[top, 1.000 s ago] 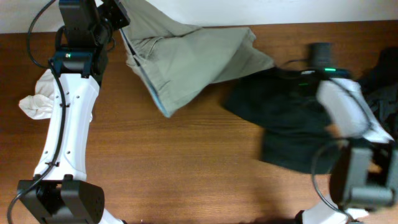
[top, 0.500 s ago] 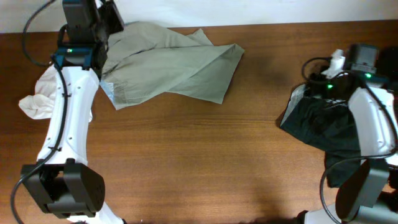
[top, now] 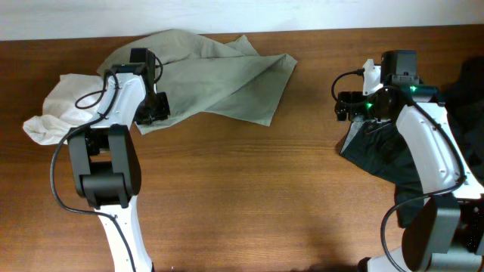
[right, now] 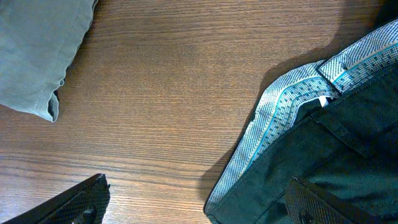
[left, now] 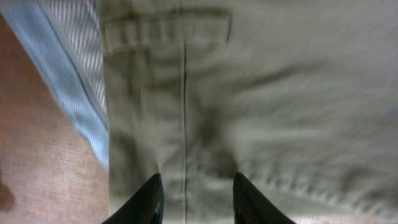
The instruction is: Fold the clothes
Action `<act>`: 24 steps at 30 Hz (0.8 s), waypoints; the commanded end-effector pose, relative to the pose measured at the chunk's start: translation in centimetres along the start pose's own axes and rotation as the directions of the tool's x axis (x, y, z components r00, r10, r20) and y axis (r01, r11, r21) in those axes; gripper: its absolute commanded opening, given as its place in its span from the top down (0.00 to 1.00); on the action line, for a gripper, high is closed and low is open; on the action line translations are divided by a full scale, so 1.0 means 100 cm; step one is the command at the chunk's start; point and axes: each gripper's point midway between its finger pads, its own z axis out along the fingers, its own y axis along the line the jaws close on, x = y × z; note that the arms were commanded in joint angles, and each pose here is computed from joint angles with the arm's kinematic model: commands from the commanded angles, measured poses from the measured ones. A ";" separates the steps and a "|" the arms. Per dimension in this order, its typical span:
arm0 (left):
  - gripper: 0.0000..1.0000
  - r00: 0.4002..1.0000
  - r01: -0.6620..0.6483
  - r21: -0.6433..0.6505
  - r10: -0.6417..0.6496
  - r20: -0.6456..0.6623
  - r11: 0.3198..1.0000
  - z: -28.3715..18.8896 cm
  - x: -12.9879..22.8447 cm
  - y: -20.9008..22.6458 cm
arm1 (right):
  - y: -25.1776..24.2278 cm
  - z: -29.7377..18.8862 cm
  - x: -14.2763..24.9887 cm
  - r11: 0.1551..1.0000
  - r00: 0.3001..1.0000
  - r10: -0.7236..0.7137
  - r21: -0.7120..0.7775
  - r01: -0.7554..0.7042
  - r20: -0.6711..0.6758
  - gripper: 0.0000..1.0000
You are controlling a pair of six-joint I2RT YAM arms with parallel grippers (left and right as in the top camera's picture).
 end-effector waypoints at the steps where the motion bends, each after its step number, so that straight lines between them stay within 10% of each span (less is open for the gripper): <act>1: 0.64 0.999 -0.017 -0.075 0.013 -0.052 0.997 0.003 0.012 0.014 | 0.002 0.001 0.000 1.000 1.000 -0.001 -0.007 0.001 -0.004 0.05; 6: 0.13 0.998 0.049 -0.113 -0.054 -0.042 0.992 0.002 0.011 0.025 | 0.002 0.001 0.001 1.000 1.000 -0.001 -0.006 0.001 -0.007 0.05; 9: 0.06 0.993 0.086 -0.121 -0.095 -0.072 0.989 0.004 0.019 0.031 | 0.001 0.001 0.001 1.000 1.000 -0.001 0.001 0.001 -0.008 0.05; 12: 0.36 0.992 0.090 -0.074 -0.097 -0.086 0.993 0.022 0.027 0.022 | 0.001 0.001 0.001 1.000 1.000 0.000 0.000 0.000 -0.008 0.05; 13: 0.81 0.991 0.093 -0.045 -0.097 -0.095 0.995 0.028 0.031 0.017 | 0.001 0.001 0.002 1.000 1.000 0.000 0.000 0.000 -0.008 0.05; 14: 1.00 0.990 0.093 -0.030 -0.096 -0.105 0.995 0.028 0.033 0.014 | 0.001 0.001 0.002 1.000 1.000 0.000 0.001 0.000 -0.009 0.05; 18: 1.00 0.926 0.056 -0.026 -0.062 -0.373 0.998 0.011 0.097 0.015 | 0.002 0.001 0.001 1.000 1.000 0.000 -0.005 0.000 -0.008 0.19; 24: 1.00 0.843 -0.117 -0.015 0.091 -0.530 0.993 -0.015 0.147 0.017 | 0.052 0.002 -0.014 0.974 0.999 -0.006 -0.227 0.017 0.051 0.05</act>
